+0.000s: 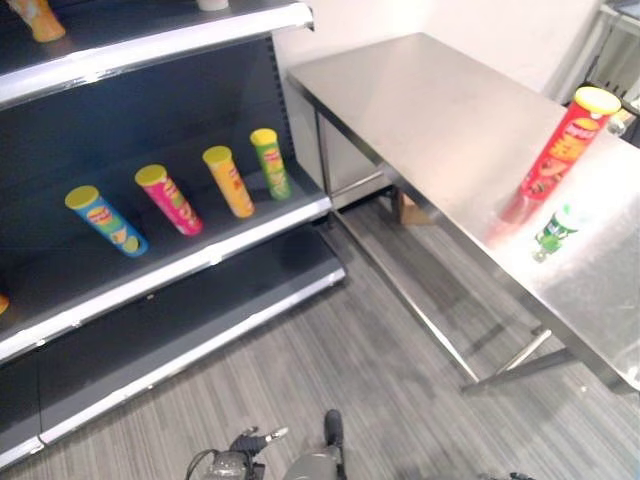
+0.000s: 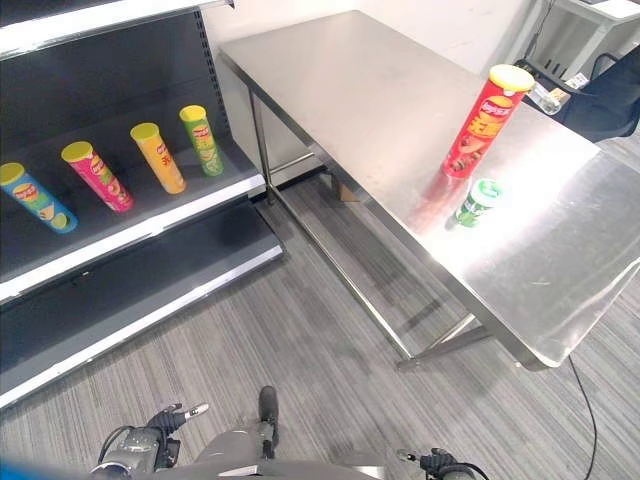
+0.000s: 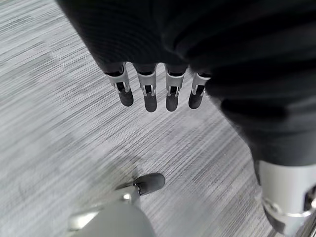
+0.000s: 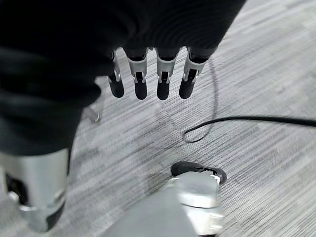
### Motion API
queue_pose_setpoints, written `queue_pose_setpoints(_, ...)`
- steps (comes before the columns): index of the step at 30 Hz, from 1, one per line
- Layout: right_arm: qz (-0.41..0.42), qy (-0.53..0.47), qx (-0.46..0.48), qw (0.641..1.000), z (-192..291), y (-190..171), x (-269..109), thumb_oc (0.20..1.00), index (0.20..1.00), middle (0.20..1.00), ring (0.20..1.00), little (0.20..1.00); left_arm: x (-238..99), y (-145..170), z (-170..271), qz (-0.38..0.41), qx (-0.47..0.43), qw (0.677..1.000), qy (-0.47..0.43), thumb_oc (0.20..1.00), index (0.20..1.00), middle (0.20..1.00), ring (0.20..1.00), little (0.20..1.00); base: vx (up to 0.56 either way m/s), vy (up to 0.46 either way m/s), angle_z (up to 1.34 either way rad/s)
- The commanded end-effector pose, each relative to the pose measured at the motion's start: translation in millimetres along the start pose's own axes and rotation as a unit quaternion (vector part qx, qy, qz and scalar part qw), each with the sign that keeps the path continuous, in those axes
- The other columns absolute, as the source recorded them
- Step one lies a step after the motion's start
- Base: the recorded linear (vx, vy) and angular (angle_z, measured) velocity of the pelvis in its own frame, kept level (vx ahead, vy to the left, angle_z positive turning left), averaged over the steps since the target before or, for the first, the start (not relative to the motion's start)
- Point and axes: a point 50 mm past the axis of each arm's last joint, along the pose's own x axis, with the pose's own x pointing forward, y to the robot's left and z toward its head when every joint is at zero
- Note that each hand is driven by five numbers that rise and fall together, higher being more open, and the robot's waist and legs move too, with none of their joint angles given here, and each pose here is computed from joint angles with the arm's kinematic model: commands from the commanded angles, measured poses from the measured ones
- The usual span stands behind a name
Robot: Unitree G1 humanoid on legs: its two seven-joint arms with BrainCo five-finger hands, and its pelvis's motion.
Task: Put the goods on the table back onto the shelves and tidy them up.
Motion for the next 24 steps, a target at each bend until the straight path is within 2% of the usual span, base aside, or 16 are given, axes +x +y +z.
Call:
queue_pose_setpoints(1,-0.09,-0.009,0.038,0.995,2,-55,-3,1.0,1.0,1.0,1.0,1.0,0,14,14,0.02,0.012,0.999,-0.032,1.0,1.0,1.0,1.0,1.0,0.11,0.298,-0.12)
queue_pose_setpoints(7,-0.205,0.048,0.15,0.966,-51,-122,-23,1.0,1.0,1.0,1.0,1.0,1,18,19,0.026,0.032,0.999,-0.035,1.0,1.0,1.0,1.0,1.0,0.14,0.133,-0.37)
queue_pose_setpoints(9,-0.264,0.1,0.22,0.934,-82,-159,-43,1.0,1.0,1.0,1.0,1.0,3,18,33,0.024,0.049,0.997,-0.047,1.0,1.0,1.0,1.0,1.0,0.19,-0.034,-0.17)
queue_pose_setpoints(10,-0.316,0.105,0.281,0.9,-95,-189,-61,1.0,1.0,1.0,1.0,1.0,4,18,40,0.021,0.061,0.997,-0.053,1.0,1.0,1.0,1.0,1.0,0.19,-0.022,0.11)
queue_pose_setpoints(11,-0.361,0.084,0.329,0.869,-98,-212,-75,1.0,1.0,1.0,1.0,1.0,4,16,44,0.022,0.066,0.996,-0.055,1.0,1.0,1.0,1.0,1.0,0.16,0.003,0.43)
queue_pose_setpoints(12,-0.361,0.084,0.329,0.869,-98,-212,-75,1.0,1.0,1.0,1.0,1.0,4,16,44,0.022,0.066,0.996,-0.055,1.0,1.0,1.0,1.0,1.0,0.1,-0.02,0.64)
queue_pose_setpoints(13,-0.412,0.034,0.364,0.835,-89,-244,-93,1.0,1.0,1.0,1.0,1.0,4,16,43,0.027,0.066,0.996,-0.054,1.0,1.0,1.0,1.0,1.0,0.06,-0.034,0.84)
queue_pose_setpoints(14,-0.434,-0.012,0.365,0.824,-76,-259,-101,1.0,1.0,1.0,1.0,1.0,4,17,40,0.03,0.064,0.996,-0.052,1.0,1.0,1.0,1.0,1.0,0.08,-0.071,0.71)
queue_pose_setpoints(15,-0.466,-0.108,0.338,0.81,-44,-287,-121,1.0,1.0,1.0,1.0,1.0,4,17,35,0.034,0.058,0.997,-0.047,1.0,1.0,1.0,1.0,1.0,0.1,-0.122,0.55)
queue_pose_setpoints(16,-0.503,-0.227,0.227,0.803,19,-318,-159,1.0,1.0,1.0,1.0,1.0,2,18,16,0.035,0.057,0.998,-0.019,1.0,1.0,1.0,1.0,1.0,0.1,-0.136,0.04)
queue_pose_setpoints(17,-0.509,-0.269,0.183,0.797,44,-322,-174,1.0,1.0,1.0,1.0,1.0,2,17,9,0.032,0.056,0.998,-0.008,1.0,1.0,1.0,1.0,1.0,0.12,-0.164,-0.26)
queue_pose_setpoints(18,-0.51,-0.349,0.113,0.778,89,-322,-200,1.0,1.0,1.0,1.0,1.0,0,14,0,0.025,0.058,0.998,0.004,1.0,1.0,1.0,1.0,1.0,0.1,-0.116,-0.27)
queue_pose_setpoints(19,-0.512,-0.367,0.089,0.772,101,-321,-207,1.0,1.0,1.0,1.0,1.0,0,10,-4,0.018,0.063,0.998,0.008,1.0,1.0,1.0,1.0,1.0,0.13,-0.162,0.07)
queue_pose_setpoints(20,-0.501,-0.396,0.028,0.769,127,-314,-217,1.0,1.0,1.0,1.0,1.0,-1,7,-5,0.011,0.063,0.998,0.003,1.0,1.0,1.0,1.0,1.0,0.1,-0.119,0.62)
queue_pose_setpoints(24,-0.476,-0.442,-0.066,0.758,164,-295,-230,1.0,1.0,1.0,1.0,1.0,-3,3,-11,0.004,0.059,0.998,0.0,1.0,1.0,1.0,1.0,1.0,0.04,-0.098,0.6)
